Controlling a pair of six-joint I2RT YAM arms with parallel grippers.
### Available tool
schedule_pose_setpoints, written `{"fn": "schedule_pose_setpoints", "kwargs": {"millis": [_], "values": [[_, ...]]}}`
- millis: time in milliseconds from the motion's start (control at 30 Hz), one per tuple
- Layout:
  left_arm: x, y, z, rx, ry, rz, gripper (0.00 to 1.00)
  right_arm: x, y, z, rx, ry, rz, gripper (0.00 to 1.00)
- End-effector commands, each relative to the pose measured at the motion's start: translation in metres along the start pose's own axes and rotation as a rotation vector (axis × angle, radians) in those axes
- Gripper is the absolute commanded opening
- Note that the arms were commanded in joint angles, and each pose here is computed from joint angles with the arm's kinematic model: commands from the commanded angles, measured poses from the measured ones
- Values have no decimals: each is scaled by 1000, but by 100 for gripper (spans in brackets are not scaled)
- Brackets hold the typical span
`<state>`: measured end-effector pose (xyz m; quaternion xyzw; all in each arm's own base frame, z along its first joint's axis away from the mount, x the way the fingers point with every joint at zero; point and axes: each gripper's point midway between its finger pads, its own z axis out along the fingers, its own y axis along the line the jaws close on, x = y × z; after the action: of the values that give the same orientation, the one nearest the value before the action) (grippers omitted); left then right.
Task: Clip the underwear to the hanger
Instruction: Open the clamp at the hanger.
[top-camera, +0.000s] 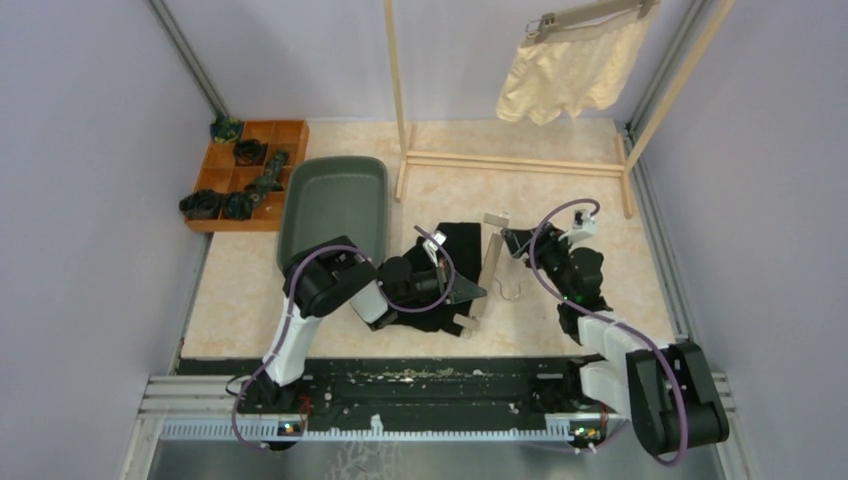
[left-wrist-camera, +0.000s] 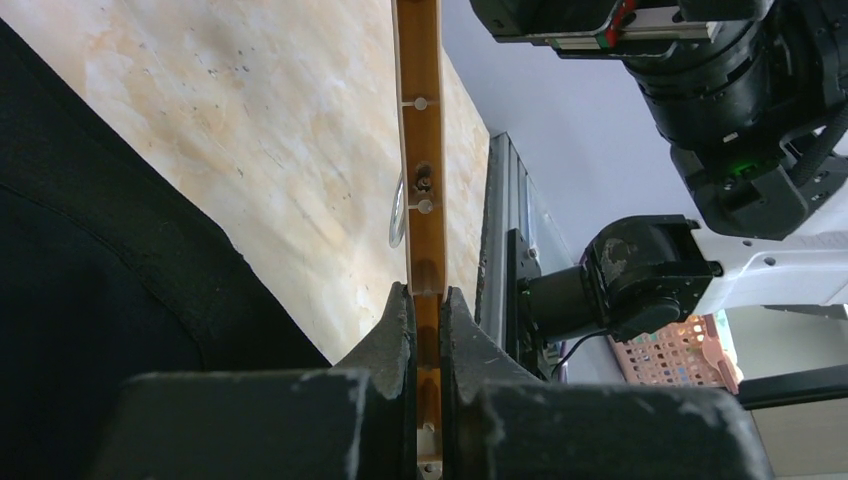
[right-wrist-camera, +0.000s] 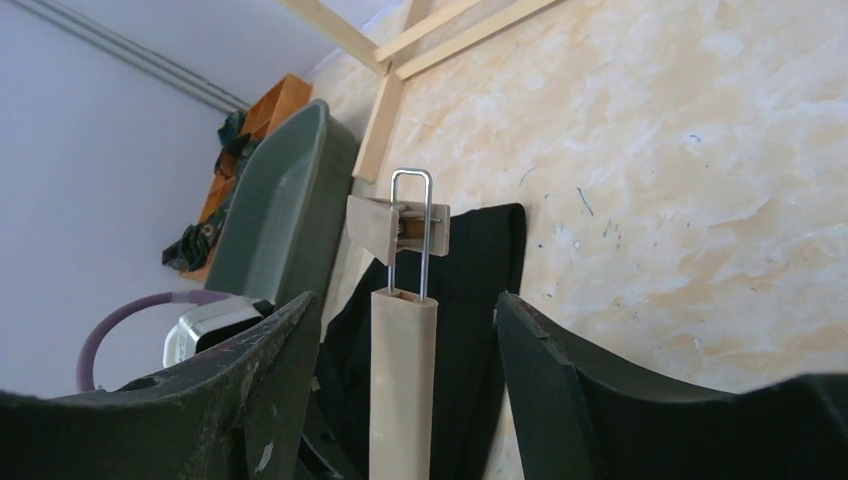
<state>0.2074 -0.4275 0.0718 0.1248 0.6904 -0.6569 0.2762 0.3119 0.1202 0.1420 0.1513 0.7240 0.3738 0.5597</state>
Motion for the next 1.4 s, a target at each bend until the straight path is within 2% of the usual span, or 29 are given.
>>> {"fn": "schedule_pose_setpoints", "kwargs": {"millis": [0,500,1000,1233,1367], "values": [[-17,-44,-1,162,-57,65,0,-23,26,5,-137,-86,-1,64],[-16,-53,-4,199,-45,59,0,-23,18,23,-181,-72,35,60],[-12,-59,-1,219,-34,60,0,-24,13,34,-194,-70,45,49],[-12,-58,-1,217,-35,62,0,-24,13,34,-213,-78,62,33],[-12,-58,0,216,-35,62,0,-25,12,33,-213,-79,62,31]]}}
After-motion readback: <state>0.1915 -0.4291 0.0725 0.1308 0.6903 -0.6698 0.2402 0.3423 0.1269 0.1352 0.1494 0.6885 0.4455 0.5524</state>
